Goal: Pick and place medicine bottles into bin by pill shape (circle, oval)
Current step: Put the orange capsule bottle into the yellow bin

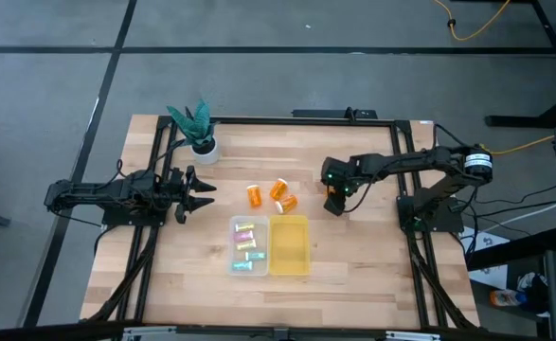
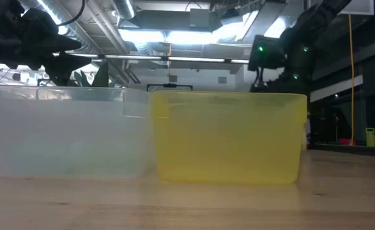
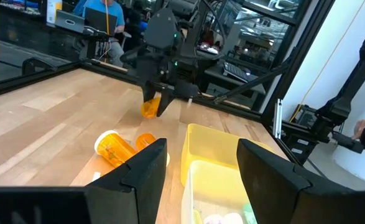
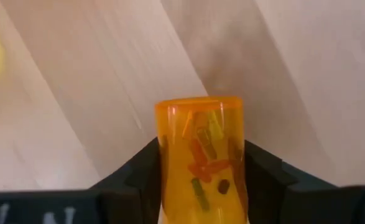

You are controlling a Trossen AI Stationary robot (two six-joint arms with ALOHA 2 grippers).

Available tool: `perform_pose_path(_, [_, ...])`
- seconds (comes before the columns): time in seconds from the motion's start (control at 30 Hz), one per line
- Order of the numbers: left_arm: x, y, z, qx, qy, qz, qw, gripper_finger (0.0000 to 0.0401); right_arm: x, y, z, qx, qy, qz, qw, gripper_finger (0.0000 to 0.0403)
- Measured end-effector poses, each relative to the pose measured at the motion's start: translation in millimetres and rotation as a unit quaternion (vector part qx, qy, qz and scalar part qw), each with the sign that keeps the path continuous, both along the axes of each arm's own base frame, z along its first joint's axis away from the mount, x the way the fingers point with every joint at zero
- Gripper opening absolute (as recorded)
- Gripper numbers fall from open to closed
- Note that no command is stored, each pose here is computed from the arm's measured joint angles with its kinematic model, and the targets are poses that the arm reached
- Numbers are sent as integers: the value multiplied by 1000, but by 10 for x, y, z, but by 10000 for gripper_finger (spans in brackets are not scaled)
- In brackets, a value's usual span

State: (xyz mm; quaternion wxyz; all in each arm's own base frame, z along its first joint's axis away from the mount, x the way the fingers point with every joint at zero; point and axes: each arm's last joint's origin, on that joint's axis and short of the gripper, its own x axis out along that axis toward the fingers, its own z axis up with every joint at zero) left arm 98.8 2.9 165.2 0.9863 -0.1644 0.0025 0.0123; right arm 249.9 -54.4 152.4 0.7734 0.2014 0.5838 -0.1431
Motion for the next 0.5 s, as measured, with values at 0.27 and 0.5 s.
perform_pose_path(0.27, [0, 0, 0, 0, 0, 0, 1000, 190, 354, -40, 444, 3, -107, -2, 994, 180])
perform_pose_path(0.5, [0, 0, 0, 0, 0, 0, 1000, 190, 662, 192, 746, 76, -271, 96, 955, 181])
